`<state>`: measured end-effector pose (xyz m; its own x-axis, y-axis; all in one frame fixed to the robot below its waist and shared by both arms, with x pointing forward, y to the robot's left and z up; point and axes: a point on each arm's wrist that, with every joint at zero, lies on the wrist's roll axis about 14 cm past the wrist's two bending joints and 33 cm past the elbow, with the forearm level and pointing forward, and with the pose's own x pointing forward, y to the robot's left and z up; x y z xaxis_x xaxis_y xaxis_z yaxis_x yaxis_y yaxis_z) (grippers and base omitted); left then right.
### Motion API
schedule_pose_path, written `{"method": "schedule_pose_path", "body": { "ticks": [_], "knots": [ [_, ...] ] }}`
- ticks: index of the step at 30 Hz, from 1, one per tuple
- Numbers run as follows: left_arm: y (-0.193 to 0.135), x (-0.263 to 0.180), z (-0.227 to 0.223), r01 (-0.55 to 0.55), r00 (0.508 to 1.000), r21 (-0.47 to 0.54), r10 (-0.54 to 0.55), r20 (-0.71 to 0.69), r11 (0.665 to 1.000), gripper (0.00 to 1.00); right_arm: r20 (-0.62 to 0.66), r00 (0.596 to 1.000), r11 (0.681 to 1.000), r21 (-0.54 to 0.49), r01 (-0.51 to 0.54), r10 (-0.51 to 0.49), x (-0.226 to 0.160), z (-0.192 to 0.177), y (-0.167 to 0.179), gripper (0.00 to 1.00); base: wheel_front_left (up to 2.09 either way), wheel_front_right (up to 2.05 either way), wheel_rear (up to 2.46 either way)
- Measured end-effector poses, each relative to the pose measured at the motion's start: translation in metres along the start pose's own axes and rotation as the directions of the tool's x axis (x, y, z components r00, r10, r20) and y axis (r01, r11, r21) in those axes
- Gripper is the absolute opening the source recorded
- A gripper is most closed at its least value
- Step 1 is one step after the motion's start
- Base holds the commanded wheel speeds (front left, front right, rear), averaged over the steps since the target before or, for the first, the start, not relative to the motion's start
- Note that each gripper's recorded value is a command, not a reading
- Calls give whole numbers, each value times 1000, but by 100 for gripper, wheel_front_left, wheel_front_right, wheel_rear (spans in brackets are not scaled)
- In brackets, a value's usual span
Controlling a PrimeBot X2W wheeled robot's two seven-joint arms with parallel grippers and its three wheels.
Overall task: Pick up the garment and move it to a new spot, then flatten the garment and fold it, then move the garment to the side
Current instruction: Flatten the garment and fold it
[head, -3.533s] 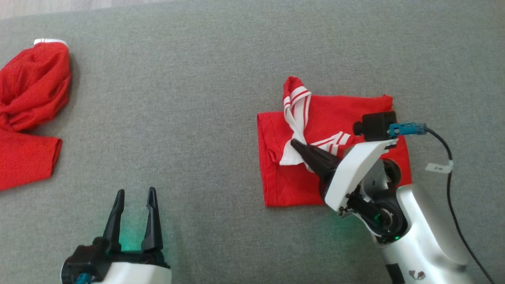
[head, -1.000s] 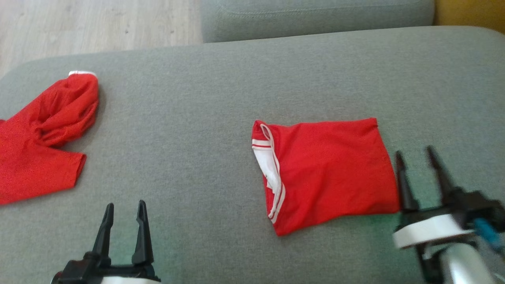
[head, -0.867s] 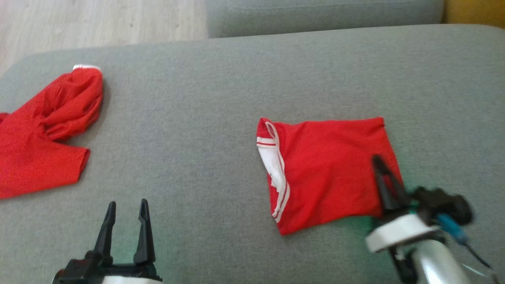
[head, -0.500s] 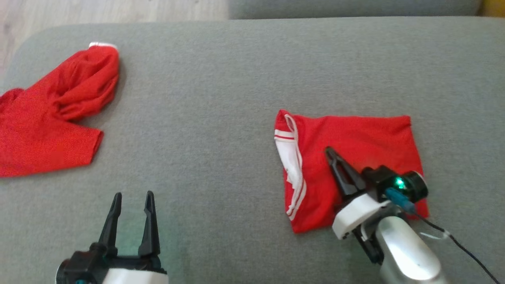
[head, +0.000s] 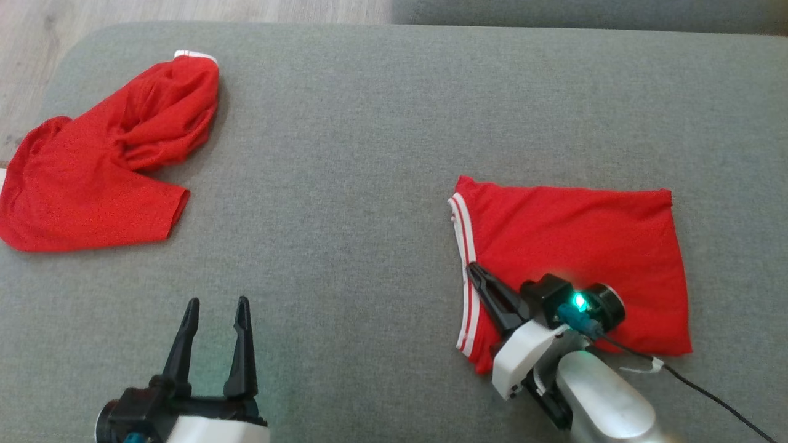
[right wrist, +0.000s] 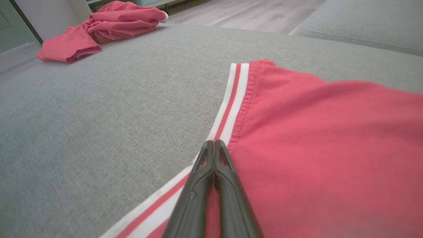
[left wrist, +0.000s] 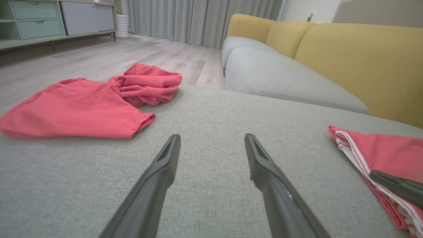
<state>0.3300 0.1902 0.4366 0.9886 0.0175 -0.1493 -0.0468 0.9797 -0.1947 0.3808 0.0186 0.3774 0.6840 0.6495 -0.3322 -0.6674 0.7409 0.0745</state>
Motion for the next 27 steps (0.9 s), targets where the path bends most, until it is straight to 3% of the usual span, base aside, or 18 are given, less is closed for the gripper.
{"method": "schedule_pose_path", "body": {
  "ticks": [5, 10, 16, 18, 19, 20, 22, 27],
  "knots": [
    [-1, 0, 3, 2, 1000, -1, -2, 11, 1000, 100, 1, 1000, 1000, 6, -15, 15, -1, 2, 5, 0, 0, 0, 0],
    [-3, 3, 8, 13, 1000, 0, -13, 27, 1000, 100, 90, 996, 1000, 12, 0, -1, -4, 31, 3, 0, 0, 0, 0],
    [-14, 9, 16, 52, 997, 2, -52, 53, 999, 100, 246, 961, 991, 24, 129, -130, -22, 78, -34, 0, 0, 0, 0],
    [-16, 9, 18, 59, 997, 2, -59, 59, 998, 100, 277, 940, 980, 31, 196, -197, -36, 85, -51, 48, 0, 0, 0],
    [-16, 9, 19, 62, 996, 3, -62, 64, 998, 100, 285, 930, 972, 35, 231, -231, -45, 85, -59, 93, 0, 0, 0],
    [-17, 9, 21, 65, 995, 3, -65, 70, 998, 100, 290, 920, 964, 42, 264, -264, -54, 84, -67, 100, 0, 0, 0],
    [-18, 8, 22, 68, 995, 4, -68, 73, 998, 100, 292, 910, 954, 47, 294, -295, -64, 82, -73, 100, 0, 0, 0],
    [-21, 2, 19, 79, 995, 4, -79, 68, 997, 100, 301, 844, 894, 84, 441, -445, -114, 72, -105, 100, 0, 0, 0]
  ]
}}
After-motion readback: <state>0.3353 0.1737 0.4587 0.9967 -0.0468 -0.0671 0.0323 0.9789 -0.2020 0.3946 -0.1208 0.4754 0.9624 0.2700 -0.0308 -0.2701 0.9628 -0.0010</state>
